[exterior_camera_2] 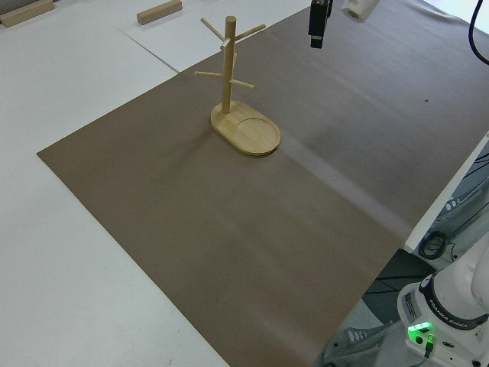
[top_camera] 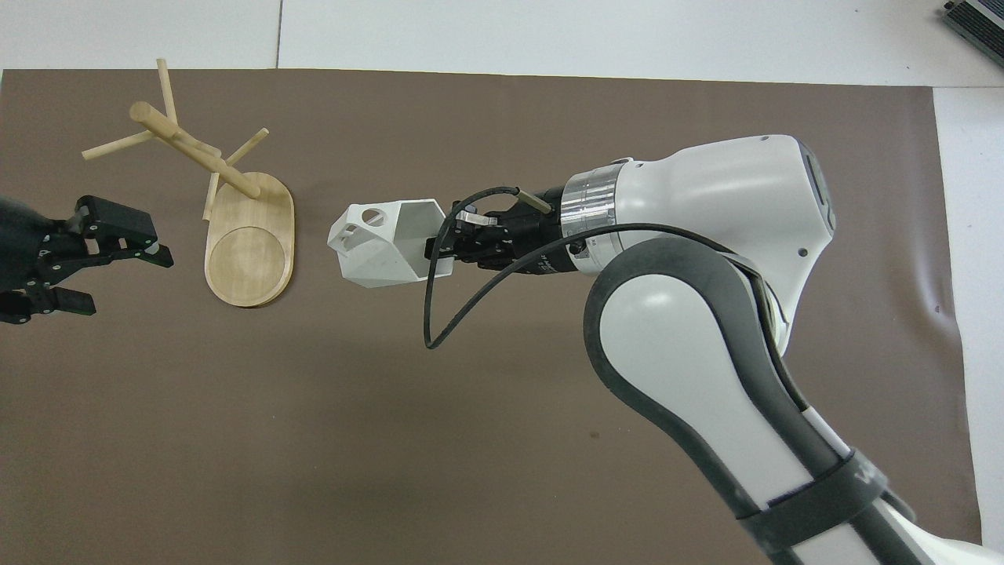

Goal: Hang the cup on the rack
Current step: 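Carry the cup toward the left gripper while the left gripper reaches it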

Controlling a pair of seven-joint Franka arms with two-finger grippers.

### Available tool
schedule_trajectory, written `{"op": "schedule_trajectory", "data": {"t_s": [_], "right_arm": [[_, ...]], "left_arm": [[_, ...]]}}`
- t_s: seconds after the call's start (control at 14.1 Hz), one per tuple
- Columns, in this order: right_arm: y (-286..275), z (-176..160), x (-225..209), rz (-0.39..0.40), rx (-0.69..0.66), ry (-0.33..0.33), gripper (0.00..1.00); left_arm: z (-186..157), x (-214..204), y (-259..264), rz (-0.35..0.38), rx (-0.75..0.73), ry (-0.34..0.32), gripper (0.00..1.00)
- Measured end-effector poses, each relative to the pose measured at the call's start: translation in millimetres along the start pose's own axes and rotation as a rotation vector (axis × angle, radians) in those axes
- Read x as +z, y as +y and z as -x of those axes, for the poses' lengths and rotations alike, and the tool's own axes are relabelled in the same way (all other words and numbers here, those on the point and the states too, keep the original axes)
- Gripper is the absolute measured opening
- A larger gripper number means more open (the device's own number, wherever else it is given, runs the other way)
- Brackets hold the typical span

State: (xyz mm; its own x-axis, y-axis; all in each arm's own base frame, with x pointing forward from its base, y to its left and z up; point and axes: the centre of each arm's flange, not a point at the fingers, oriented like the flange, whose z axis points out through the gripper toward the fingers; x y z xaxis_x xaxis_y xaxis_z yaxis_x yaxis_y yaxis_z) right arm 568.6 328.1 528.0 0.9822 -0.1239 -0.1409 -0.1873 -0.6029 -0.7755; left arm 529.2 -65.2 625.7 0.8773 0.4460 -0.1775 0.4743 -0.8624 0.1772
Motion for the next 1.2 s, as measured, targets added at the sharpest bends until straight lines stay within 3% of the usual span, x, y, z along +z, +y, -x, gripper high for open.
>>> {"op": "schedule_trajectory", "data": {"t_s": [0.28,0.42,0.78,1.2], "right_arm": [[-3.3,9.9,11.5,0.005,-0.008,-0.021,0.05],[-4.4,11.5,12.8,0.006,-0.01,-0.023,0.05],[-6.4,14.6,15.8,0.007,-0.015,-0.029,0.05],[-14.7,22.0,24.8,-0.004,-0.027,-0.011,0.05]], "left_arm": [[-15.5,12.8,17.8,0.191,-0.471,-0.116,1.0],[-30.7,25.6,23.2,0.235,-0.695,-0.19,1.0],[-55.3,60.2,39.5,0.245,-1.02,-0.393,1.0],[-44.5,87.0,53.4,0.169,-1.102,-0.459,1.0]]}}
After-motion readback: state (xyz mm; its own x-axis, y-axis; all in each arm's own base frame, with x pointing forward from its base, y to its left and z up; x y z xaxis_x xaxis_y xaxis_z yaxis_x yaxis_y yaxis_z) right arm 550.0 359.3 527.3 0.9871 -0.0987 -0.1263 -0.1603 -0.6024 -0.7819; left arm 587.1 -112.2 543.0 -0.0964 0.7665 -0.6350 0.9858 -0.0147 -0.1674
